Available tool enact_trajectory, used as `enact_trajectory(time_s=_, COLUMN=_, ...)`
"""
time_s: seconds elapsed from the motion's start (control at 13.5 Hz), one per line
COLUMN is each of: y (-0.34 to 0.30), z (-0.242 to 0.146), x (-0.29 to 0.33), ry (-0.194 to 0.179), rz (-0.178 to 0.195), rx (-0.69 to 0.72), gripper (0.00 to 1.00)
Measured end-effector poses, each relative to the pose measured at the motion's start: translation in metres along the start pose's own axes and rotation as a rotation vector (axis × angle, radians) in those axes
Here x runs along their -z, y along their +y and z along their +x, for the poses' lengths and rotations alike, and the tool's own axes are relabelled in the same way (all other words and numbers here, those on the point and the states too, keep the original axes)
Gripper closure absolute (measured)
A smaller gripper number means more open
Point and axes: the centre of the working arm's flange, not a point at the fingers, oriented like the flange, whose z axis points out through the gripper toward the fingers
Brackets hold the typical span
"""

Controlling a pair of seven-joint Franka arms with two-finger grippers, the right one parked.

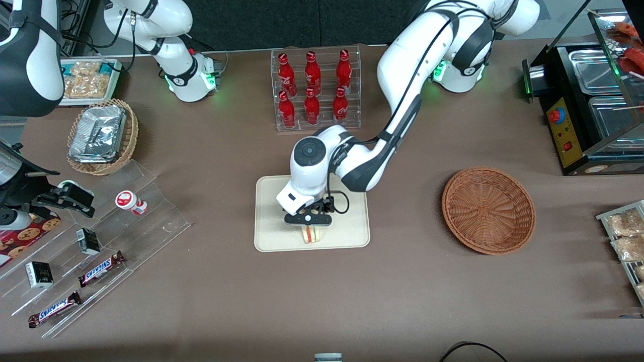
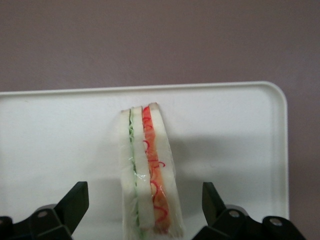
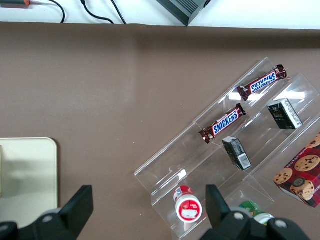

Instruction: Place sandwich from basket to tray

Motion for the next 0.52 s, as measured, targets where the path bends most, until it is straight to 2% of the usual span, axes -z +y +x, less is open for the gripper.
enact_trajectory(time_s=0.15, y=-0.016, z=0.022, x=0.063, ry=-0.020, rz=-0.027, rx=0.057, gripper=0.00)
enact_trajectory(time_s=0.37, y=-0.083, z=0.055, x=0.173, ry=-0.083, rz=-0.013, rx=0.030, gripper=0.01)
enact_trajectory(time_s=0.52, y=-0.144, z=0.067, x=0.229, ry=-0.102, rz=-0.007, rx=0.018, gripper=0.01)
